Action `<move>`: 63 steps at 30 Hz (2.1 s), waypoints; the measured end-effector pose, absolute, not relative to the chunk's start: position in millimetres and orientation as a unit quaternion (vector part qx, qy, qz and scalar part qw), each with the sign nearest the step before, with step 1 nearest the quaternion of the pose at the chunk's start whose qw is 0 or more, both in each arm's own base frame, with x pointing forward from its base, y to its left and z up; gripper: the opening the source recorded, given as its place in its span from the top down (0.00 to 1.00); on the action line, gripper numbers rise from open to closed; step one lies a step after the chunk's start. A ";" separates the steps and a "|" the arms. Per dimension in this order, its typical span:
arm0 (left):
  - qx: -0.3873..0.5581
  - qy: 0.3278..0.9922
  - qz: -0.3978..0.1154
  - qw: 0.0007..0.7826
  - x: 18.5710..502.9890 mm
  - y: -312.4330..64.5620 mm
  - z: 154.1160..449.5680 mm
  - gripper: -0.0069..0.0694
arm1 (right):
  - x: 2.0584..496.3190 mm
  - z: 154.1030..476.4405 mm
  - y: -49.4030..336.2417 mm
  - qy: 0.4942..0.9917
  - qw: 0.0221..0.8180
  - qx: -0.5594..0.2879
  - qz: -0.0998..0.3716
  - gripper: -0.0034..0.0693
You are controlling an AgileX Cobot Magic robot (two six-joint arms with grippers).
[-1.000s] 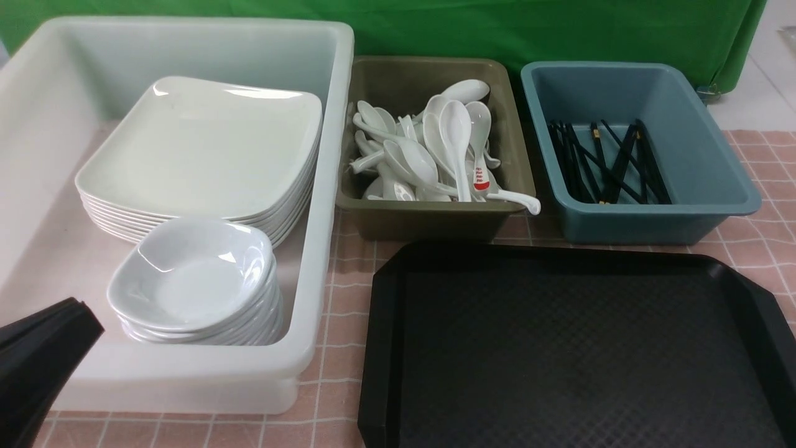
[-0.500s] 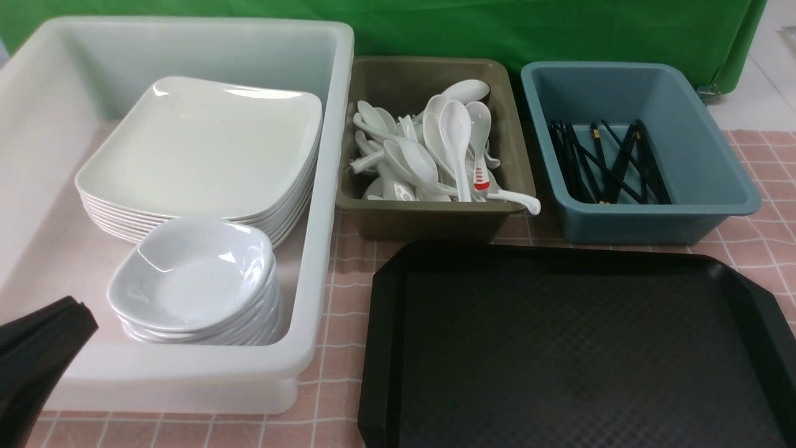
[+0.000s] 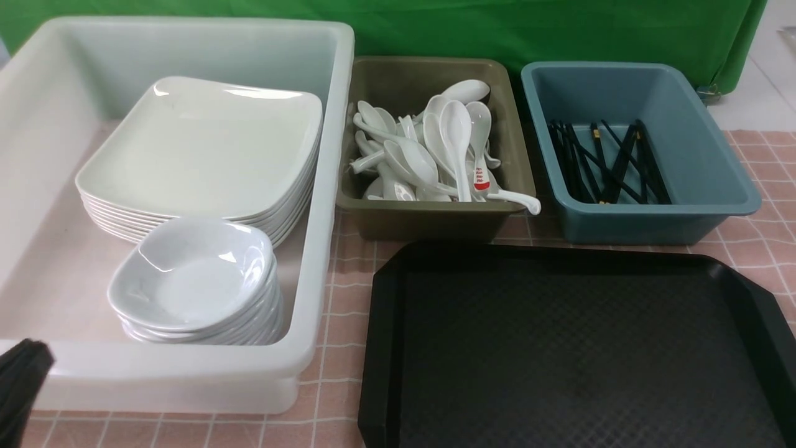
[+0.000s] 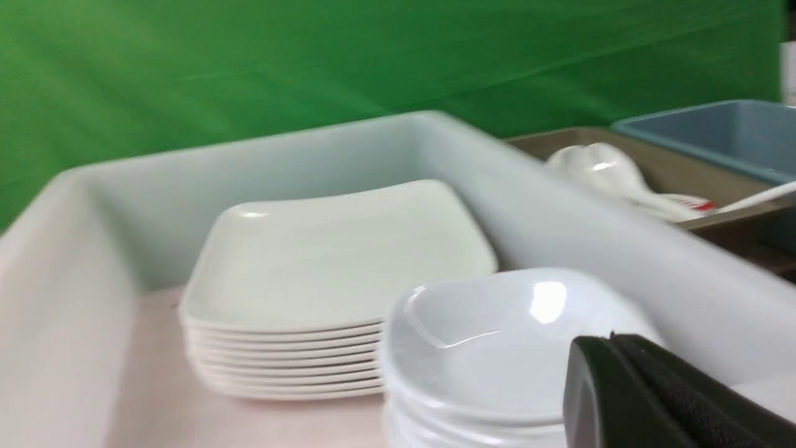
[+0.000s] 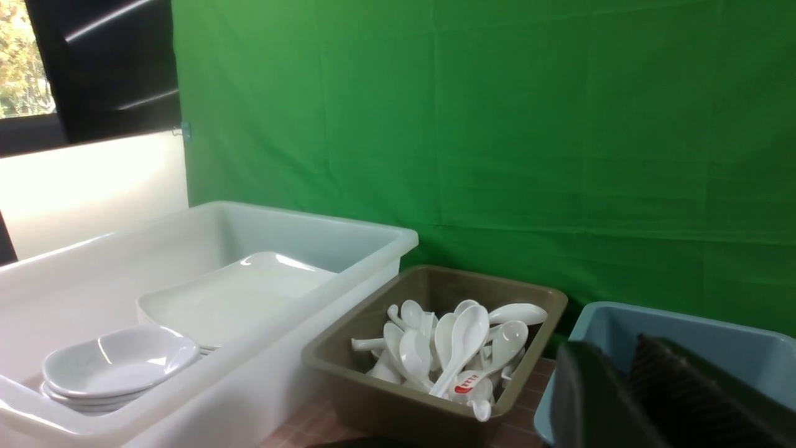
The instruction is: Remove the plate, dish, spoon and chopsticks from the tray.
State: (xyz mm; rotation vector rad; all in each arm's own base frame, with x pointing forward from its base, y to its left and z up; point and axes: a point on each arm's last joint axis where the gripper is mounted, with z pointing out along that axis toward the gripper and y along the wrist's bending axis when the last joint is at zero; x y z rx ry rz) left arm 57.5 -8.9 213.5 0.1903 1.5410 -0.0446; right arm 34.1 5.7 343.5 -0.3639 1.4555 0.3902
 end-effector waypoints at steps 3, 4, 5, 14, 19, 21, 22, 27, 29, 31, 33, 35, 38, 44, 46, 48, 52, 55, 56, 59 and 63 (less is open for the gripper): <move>0.063 0.703 0.002 0.708 56.7 -5.1 204.8 0.91 | 34.2 343.1 5.7 0.658 0.714 -0.164 0.176 0.72; 0.061 0.713 0.007 0.699 56.5 -4.6 202.4 0.91 | 34.2 343.2 5.7 0.658 0.714 -0.164 0.176 0.72; 0.062 0.724 0.009 0.687 56.3 -4.5 199.0 0.91 | 34.3 343.0 5.7 0.658 0.713 -0.164 0.175 0.72; 0.068 0.752 0.027 0.655 55.7 -3.3 190.8 0.91 | 34.2 342.9 5.5 0.659 0.713 -0.164 0.175 0.72; 0.061 0.753 0.034 0.655 55.8 -2.2 190.8 0.91 | 34.2 342.9 5.5 0.659 0.713 -0.164 0.175 0.72; 0.061 0.753 0.034 0.655 55.8 -2.2 190.8 0.91 | 34.2 342.9 5.5 0.659 0.713 -0.164 0.175 0.72; 0.061 0.753 0.034 0.655 55.8 -2.2 190.8 0.91 | 34.2 342.9 5.5 0.659 0.713 -0.164 0.175 0.72; 0.061 0.753 0.034 0.654 55.8 -2.2 190.8 0.91 | 34.2 342.9 5.5 0.659 0.713 -0.164 0.175 0.72; 0.061 0.753 0.034 0.654 55.8 -2.2 190.8 0.91 | 34.2 342.8 5.4 0.659 0.713 -0.164 0.174 0.72; 0.061 0.753 0.034 0.654 55.8 -2.2 190.8 0.91 | 34.2 342.8 5.4 0.659 0.713 -0.164 0.174 0.72; 0.061 0.753 0.034 0.654 55.8 -2.2 190.8 0.91 | 34.2 342.8 5.4 0.659 0.713 -0.164 0.174 0.72; 0.061 0.753 0.034 0.654 55.8 -2.2 190.8 0.91 | 34.2 342.8 5.4 0.659 0.713 -0.164 0.174 0.72; 0.061 0.753 0.034 0.654 55.8 -2.2 190.8 0.91 | 34.2 342.8 5.4 0.659 0.713 -0.164 0.174 0.72; 0.061 0.753 0.034 0.654 55.8 -2.2 190.8 0.91 | 34.2 342.7 5.5 0.660 0.712 -0.163 0.176 0.72; 0.062 0.753 0.034 0.654 55.8 -2.2 190.8 0.91 | 33.5 342.3 6.8 0.661 0.708 -0.164 0.186 0.71; 0.062 0.753 0.034 0.654 55.8 -2.2 190.8 0.91 | 31.9 341.5 9.7 0.663 0.700 -0.173 0.203 0.71; 0.062 0.753 0.034 0.654 55.8 -2.2 190.8 0.91 | 27.3 340.7 16.8 0.656 0.688 -0.205 0.233 0.69; 0.062 0.753 0.034 0.654 55.8 -2.2 190.8 0.91 | 25.7 341.2 18.9 0.652 0.685 -0.213 0.246 0.68; 0.062 0.753 0.034 0.654 55.8 -2.2 190.8 0.91 | 25.5 341.2 19.1 0.652 0.684 -0.212 0.248 0.68; 0.062 0.753 0.034 0.654 55.8 -2.2 190.8 0.91 | 24.9 340.1 19.1 0.650 0.686 -0.215 0.246 0.68; 0.062 0.753 0.034 0.654 55.8 -2.2 190.7 0.91 | 28.7 328.3 18.0 0.662 0.695 -0.199 0.196 0.67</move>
